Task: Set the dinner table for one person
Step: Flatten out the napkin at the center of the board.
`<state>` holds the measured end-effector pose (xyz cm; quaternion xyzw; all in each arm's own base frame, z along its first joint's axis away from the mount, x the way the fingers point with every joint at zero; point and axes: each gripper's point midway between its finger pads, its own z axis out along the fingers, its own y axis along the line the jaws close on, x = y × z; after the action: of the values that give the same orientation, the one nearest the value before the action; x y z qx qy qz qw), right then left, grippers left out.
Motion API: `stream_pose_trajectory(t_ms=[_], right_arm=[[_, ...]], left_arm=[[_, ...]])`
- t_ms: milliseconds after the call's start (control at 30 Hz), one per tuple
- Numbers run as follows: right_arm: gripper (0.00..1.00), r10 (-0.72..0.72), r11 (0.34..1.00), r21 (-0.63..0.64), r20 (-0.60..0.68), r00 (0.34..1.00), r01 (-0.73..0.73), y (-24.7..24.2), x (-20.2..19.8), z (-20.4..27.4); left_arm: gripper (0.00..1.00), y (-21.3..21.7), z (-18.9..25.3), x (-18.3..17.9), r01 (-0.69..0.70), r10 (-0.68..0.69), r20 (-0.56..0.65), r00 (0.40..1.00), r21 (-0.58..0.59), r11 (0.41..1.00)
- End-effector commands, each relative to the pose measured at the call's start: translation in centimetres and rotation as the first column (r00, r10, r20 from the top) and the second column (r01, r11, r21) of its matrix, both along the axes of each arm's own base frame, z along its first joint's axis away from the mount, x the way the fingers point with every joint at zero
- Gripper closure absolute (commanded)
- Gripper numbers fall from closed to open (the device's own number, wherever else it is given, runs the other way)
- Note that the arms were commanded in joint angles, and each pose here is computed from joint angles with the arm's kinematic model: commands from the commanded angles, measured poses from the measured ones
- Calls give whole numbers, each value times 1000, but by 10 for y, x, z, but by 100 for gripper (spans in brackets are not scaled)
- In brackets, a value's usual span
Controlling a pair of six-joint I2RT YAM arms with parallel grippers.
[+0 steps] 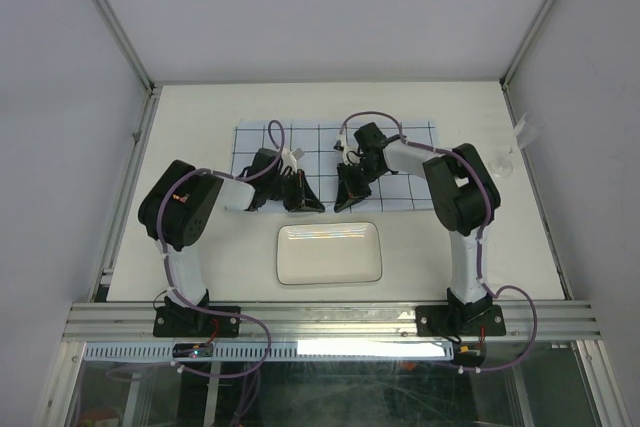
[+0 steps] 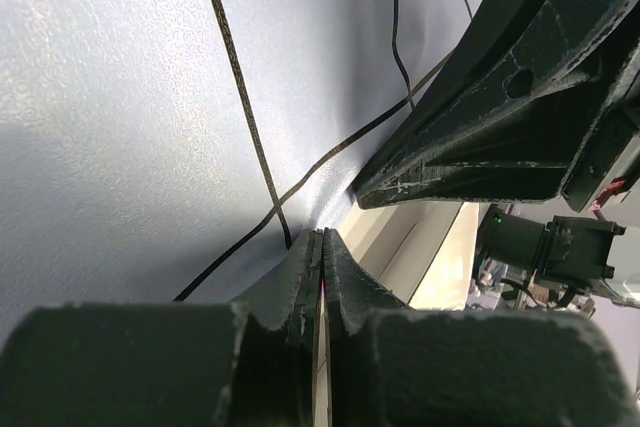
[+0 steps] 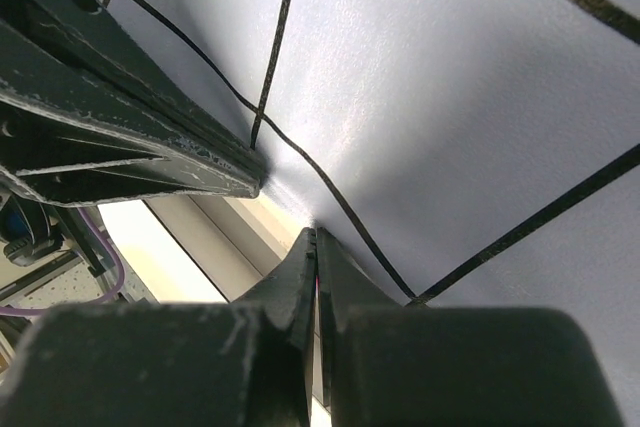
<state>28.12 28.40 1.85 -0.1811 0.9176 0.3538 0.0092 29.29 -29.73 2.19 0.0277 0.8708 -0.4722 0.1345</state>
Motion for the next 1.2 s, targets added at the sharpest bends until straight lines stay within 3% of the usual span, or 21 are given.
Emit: stream_pose_trajectory(t_ms=[0,433,833,1000,1167], right_arm=[[100,3,999,-45,57,998,0,0,7,11],[100,-20,1000,19,76,997,18,23,25,52],[100,37,994,98,-13,999,-36,39,24,19],[100,34,998,45,-32,999,-33,27,23,8],[100,12,996,-90,-34,999,-15,-3,22,2]], left_arm=[[98,22,-37,-29,-6,18,-98,995,124,992],[98,13,-39,-11,4,6,-88,996,103,995],[99,15,-36,9,-2,11,-81,997,104,995],[99,21,-36,9,-6,15,-86,996,105,994],[99,28,-37,10,-11,22,-90,996,114,993]])
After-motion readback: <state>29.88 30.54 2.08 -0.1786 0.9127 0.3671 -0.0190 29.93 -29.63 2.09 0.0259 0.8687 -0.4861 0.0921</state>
